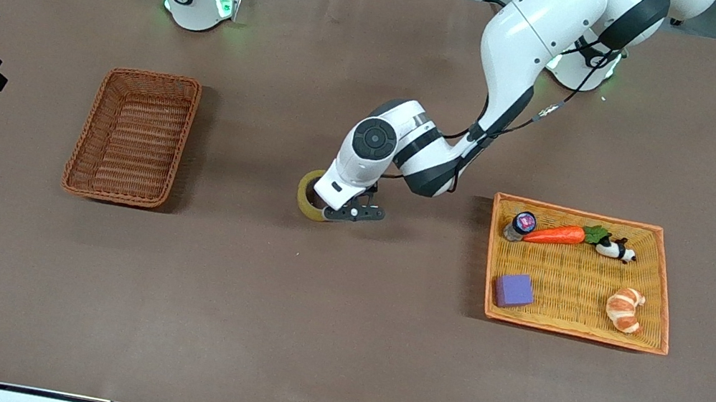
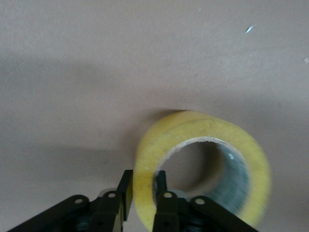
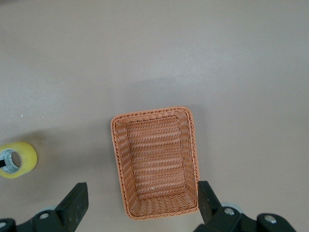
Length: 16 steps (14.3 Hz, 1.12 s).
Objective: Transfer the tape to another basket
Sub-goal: 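Carry the tape roll toward the table middle and set it down, then lower the right gripper onto the tape while the left gripper withdraws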
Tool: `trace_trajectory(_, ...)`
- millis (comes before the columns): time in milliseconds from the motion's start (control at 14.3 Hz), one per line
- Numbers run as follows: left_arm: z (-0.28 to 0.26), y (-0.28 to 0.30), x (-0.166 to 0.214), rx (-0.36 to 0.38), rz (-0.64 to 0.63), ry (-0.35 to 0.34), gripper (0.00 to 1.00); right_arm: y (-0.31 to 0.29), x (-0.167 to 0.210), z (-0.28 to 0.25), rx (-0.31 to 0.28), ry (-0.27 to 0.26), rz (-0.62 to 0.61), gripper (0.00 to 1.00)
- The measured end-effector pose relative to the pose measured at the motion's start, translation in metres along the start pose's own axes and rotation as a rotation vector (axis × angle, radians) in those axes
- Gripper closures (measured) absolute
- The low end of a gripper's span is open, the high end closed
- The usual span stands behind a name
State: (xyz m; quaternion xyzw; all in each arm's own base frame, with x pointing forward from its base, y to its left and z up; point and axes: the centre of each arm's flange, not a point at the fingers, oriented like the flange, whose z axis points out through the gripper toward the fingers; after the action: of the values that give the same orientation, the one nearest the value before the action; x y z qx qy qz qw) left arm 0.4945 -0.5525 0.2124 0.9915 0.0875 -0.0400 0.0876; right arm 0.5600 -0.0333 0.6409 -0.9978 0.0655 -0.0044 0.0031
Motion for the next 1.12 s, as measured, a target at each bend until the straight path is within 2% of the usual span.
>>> trace_trajectory(140,-0.018,0.001,0.013,-0.012,0.003,0.04,0.48,-0.002,0.0,0.0,0.001,0.0,-0.005,0.0)
trace_trajectory(210,-0.035,0.0,0.023,-0.02,-0.002,0.063,0.41,-0.007,-0.001,0.001,0.005,-0.003,-0.015,0.0)
trace_trajectory(280,-0.057,-0.005,0.037,-0.016,-0.009,0.089,0.28,-0.019,-0.002,0.002,0.01,-0.008,-0.036,0.0)
trace_trajectory(420,-0.122,-0.036,0.082,0.03,-0.02,0.171,0.07,-0.063,-0.006,0.011,0.015,-0.021,-0.106,0.0)
trace_trajectory(490,-0.158,-0.061,0.106,0.06,-0.03,0.211,0.0,-0.09,-0.007,0.018,0.02,-0.02,-0.133,0.0)
trace_trajectory(701,-0.246,-0.132,0.159,0.117,-0.075,0.29,0.0,-0.17,-0.008,0.057,0.05,-0.009,-0.161,0.0)
trace_trajectory(841,-0.289,-0.173,0.179,0.142,-0.047,0.313,0.0,-0.229,-0.015,0.096,0.076,0.007,-0.137,0.0)
trace_trajectory(1121,-0.369,-0.235,0.185,0.205,0.004,0.315,0.0,-0.32,-0.033,0.19,0.107,-0.019,-0.179,0.0)
